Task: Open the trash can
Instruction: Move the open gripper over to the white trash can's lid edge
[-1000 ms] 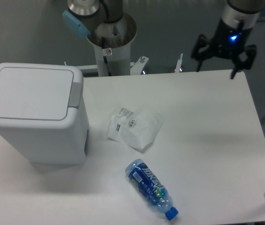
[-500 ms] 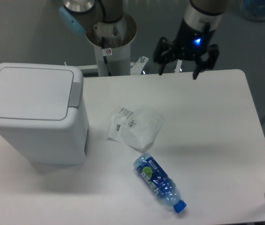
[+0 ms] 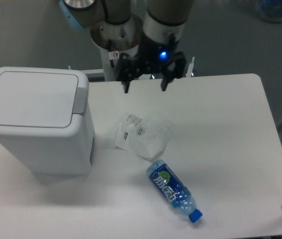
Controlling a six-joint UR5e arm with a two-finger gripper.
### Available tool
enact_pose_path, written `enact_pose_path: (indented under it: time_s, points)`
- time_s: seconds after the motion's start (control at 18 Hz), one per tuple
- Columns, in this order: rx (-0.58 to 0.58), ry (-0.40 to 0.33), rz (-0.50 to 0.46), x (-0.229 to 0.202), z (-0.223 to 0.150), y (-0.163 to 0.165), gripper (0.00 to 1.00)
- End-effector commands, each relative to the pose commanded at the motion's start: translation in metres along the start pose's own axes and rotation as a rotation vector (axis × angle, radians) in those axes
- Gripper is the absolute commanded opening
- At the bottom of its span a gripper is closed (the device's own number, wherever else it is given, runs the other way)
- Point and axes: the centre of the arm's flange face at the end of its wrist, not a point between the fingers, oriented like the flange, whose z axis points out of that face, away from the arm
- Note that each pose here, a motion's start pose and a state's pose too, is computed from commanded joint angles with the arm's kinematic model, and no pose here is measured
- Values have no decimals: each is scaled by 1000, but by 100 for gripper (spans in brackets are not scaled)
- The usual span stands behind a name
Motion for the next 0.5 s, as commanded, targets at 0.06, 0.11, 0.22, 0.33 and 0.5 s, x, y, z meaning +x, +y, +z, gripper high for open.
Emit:
enact_pose_path:
  time_s: [0.06, 0.11, 0.22, 0.33, 0.5]
  points:
    - [-14, 1, 14, 7, 8, -2, 100]
    - [-28, 2, 24, 13, 15, -1, 100]
    - [-55, 10, 38, 22, 29, 4, 100]
    - [-64, 14, 59, 34, 34, 5, 100]
    - [-60, 15, 79, 45, 33, 8, 100]
